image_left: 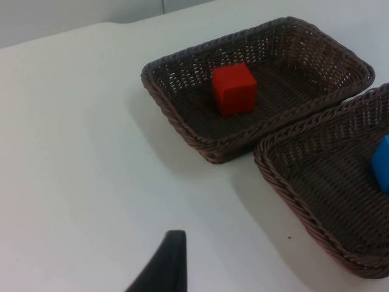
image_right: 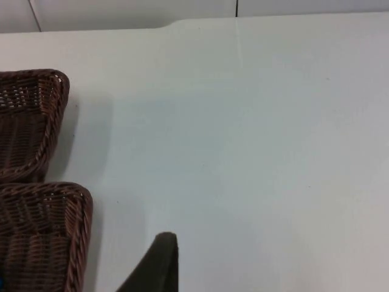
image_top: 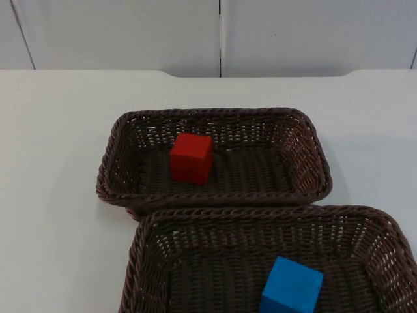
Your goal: Pick up one cube with the left hand and place it into the upper basket. Pick up one cube with the right hand and place it into the lower basket.
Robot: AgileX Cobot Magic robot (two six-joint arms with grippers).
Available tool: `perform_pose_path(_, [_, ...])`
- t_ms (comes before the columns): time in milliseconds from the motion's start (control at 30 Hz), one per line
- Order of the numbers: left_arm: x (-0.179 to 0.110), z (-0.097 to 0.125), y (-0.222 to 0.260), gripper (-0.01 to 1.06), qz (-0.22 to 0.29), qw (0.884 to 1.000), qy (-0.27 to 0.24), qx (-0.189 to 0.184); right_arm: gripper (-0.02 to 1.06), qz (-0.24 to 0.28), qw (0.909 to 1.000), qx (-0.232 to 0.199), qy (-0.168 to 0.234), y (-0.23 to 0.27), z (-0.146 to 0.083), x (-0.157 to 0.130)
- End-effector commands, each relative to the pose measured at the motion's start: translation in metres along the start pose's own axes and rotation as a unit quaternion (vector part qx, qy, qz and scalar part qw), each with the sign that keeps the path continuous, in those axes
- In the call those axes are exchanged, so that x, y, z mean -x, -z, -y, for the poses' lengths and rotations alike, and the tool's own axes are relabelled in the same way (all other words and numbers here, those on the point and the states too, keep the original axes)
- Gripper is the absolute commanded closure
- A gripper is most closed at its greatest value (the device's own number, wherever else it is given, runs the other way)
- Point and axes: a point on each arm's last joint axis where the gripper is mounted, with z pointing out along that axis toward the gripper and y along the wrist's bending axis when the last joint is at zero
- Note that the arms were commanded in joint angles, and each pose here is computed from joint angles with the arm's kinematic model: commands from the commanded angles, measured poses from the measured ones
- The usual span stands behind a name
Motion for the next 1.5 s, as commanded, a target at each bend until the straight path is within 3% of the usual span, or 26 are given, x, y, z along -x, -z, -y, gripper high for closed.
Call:
perform_pose_path(0, [-0.0015, 0.001, -0.0004, 0.0, -0.002, 1.0, 0.005, -0.007, -0.01, -0.001, 1.0, -0.002, -0.001, -0.0007, -0.0001, -0.0014])
perform_pose_path(933, [-0.0015, 0.001, -0.0004, 0.0, -0.002, 1.0, 0.005, -0.007, -0.01, -0.001, 1.0, -0.002, -0.001, -0.0007, -0.0001, -0.0014])
perform_pose_path(1167, [-0.0014, 0.0016, -0.0006, 0.0, 0.001, 0.998, 0.037, 0.052, -0.01, -0.001, 1.0, -0.002, -0.001, -0.0007, -0.0001, -0.0014])
perform_pose_path(1300, [-0.0013, 0.0023, -0.0009, 0.0, 0.003, 0.991, 0.071, 0.117, -0.01, -0.001, 1.0, -0.002, -0.001, -0.0007, -0.0001, -0.0014])
perform_pose_path(1467, [-0.0012, 0.0027, -0.0011, 0.0, 0.004, 0.983, 0.093, 0.158, -0.01, -0.001, 1.0, -0.002, -0.001, -0.0007, -0.0001, -0.0014])
